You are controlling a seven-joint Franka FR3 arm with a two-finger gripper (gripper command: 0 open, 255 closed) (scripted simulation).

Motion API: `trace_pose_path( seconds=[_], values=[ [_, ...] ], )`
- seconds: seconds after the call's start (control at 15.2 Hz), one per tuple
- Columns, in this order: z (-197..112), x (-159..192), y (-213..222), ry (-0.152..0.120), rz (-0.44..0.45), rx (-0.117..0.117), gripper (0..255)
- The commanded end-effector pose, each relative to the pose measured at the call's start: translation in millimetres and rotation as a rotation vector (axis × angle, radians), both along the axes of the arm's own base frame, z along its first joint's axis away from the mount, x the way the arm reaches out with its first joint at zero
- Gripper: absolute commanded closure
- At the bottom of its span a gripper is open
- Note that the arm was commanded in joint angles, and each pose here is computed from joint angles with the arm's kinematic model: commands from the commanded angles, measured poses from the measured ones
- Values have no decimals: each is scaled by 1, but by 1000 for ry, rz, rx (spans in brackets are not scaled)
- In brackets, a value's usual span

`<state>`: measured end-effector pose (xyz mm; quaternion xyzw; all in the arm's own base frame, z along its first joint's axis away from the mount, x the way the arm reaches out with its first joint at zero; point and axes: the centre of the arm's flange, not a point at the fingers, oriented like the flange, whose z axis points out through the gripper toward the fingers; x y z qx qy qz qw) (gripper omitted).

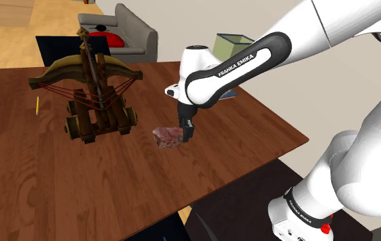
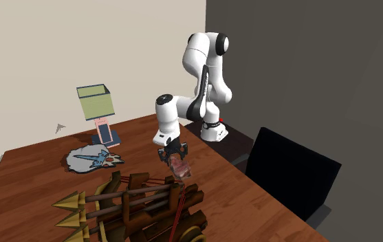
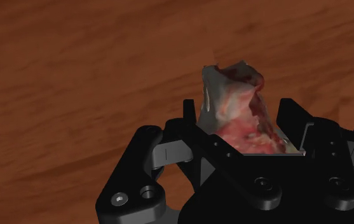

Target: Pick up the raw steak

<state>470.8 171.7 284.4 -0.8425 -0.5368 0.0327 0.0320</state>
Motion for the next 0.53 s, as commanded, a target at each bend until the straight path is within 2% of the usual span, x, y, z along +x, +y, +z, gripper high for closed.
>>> trace_pose_path(
  seconds=[0.0, 0.2, 0.46],
  values=[
    [-1, 0, 0, 2, -1, -1, 255],
    [-1, 0, 0, 2, -1, -1, 255],
    [20, 0, 0, 2, -1, -1, 255]
  ],
)
